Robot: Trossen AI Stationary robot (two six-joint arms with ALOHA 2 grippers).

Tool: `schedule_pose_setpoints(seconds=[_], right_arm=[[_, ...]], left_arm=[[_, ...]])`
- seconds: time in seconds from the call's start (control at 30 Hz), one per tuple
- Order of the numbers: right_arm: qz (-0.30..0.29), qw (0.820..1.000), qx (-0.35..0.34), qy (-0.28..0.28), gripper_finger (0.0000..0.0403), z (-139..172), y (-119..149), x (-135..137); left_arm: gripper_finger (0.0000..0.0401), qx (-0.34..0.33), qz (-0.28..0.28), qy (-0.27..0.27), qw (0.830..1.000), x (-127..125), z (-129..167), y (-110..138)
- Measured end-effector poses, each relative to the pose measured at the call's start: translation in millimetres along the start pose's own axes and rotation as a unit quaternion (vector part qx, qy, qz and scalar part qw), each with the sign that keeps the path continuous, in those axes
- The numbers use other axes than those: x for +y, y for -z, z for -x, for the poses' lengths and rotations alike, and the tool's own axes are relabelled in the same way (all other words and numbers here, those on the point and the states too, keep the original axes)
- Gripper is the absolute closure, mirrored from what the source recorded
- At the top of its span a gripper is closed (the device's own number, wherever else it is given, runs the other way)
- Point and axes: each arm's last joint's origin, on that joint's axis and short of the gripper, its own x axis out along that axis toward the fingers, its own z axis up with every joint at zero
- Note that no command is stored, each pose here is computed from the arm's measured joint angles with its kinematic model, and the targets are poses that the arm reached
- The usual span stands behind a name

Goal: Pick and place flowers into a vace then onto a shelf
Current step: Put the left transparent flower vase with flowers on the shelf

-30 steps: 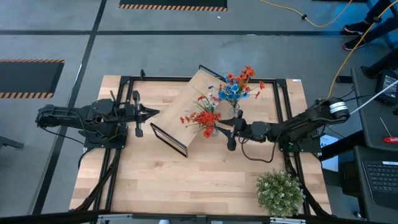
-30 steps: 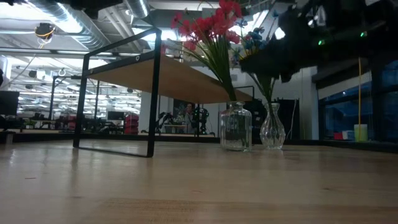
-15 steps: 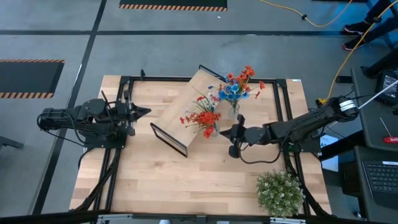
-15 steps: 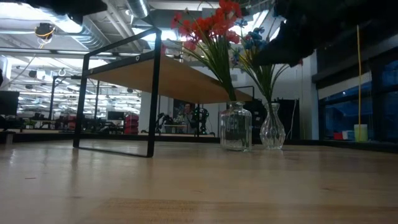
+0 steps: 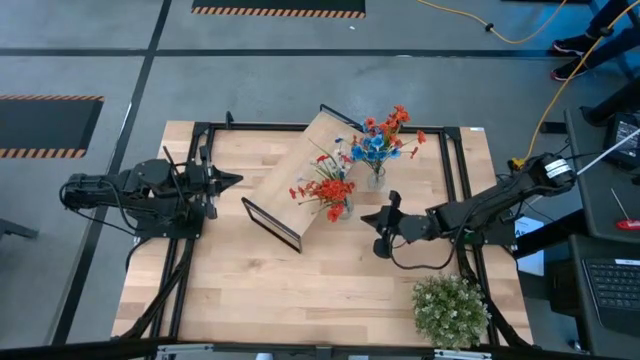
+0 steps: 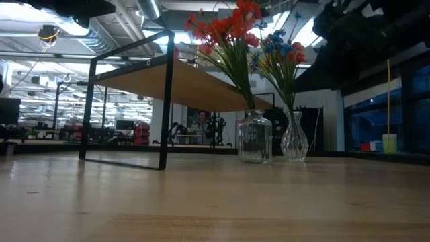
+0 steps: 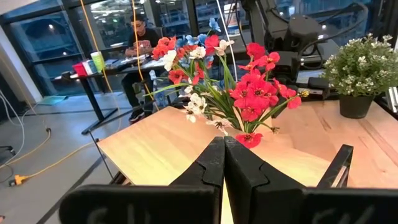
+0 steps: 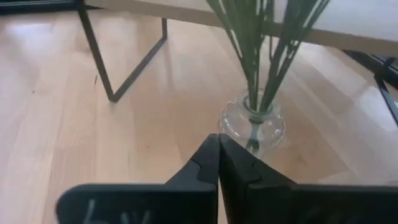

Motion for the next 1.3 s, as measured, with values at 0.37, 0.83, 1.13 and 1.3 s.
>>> schedule_pose_setpoints(seconds=[0.37, 0.83, 1.13, 1.3], right_arm=[[0.012, 0.999, 0.008, -0.038, 0.0338, -2.6, -0.1, -2.1], [-0.032, 0.999, 0.021, -0.019, 0.0162, -6.6, 0.6, -10.1], [-0.01, 1.0, 0.021, -0.009, 0.0111, -9.1, -0.5, -14.8], [0.004, 1.0, 0.023, -0.011, 0.011, -9.1, -0.2, -14.8]], left_arm=[[0.0399, 0.0, 0.013, 0.0, 1.0, 0.0, 0.0, -0.1], [0.0398, 0.0, 0.015, -0.001, 1.0, 0.0, 0.0, 0.0], [0.0399, 0.0, 0.024, -0.001, 1.0, 0.0, 0.0, 0.0], [0.0398, 0.0, 0.022, -0.001, 1.0, 0.0, 0.0, 0.0]])
